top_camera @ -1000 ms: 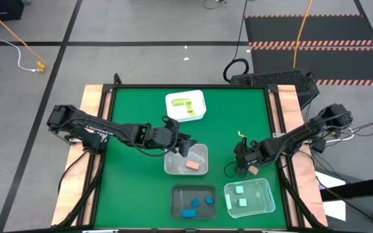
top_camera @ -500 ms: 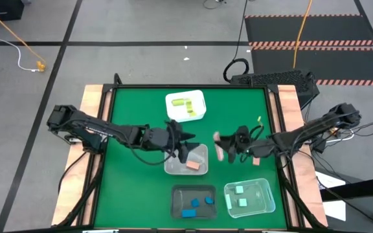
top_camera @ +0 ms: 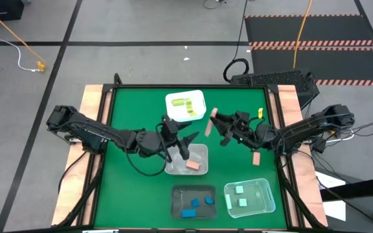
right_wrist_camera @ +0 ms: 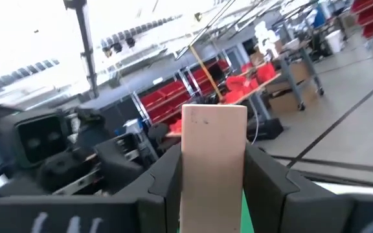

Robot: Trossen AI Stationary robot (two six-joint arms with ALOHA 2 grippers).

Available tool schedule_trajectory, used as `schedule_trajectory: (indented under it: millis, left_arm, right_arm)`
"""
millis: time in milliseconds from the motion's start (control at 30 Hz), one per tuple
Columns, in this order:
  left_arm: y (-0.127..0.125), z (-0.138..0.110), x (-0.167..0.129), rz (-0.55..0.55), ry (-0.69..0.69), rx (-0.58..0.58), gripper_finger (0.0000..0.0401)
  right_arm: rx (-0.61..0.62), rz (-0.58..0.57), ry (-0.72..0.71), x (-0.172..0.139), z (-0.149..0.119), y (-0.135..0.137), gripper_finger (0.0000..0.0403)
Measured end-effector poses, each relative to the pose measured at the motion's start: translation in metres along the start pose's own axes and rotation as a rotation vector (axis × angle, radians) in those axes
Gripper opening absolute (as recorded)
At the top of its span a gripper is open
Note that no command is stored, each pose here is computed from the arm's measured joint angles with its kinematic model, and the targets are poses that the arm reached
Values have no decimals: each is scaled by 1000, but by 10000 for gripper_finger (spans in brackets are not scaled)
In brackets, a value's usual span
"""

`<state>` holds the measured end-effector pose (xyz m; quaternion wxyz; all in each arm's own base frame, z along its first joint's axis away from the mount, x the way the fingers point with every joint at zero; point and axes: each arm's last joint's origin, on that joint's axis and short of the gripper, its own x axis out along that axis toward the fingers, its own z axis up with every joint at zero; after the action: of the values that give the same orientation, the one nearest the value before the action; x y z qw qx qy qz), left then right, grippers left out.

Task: Sort & place blocks by color
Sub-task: Put the bottom light brown block into the gray bin

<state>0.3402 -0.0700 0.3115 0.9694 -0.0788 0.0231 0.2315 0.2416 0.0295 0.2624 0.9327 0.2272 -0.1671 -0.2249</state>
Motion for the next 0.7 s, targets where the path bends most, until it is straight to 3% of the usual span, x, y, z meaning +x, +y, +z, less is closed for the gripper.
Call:
schedule_trajectory:
  millis: [267, 500, 700]
  left_arm:
    - [3, 1, 2, 29, -6, 143, 237]
    - [11, 2, 8, 73, -8, 166, 237]
    - [20, 4, 12, 184, -17, 181, 237]
  right_arm:
    - [4, 1, -48, 25, 0, 2, 108]
    - [-149, 63, -64, 56, 7, 26, 108]
    - [-217, 138, -28, 73, 4, 42, 108]
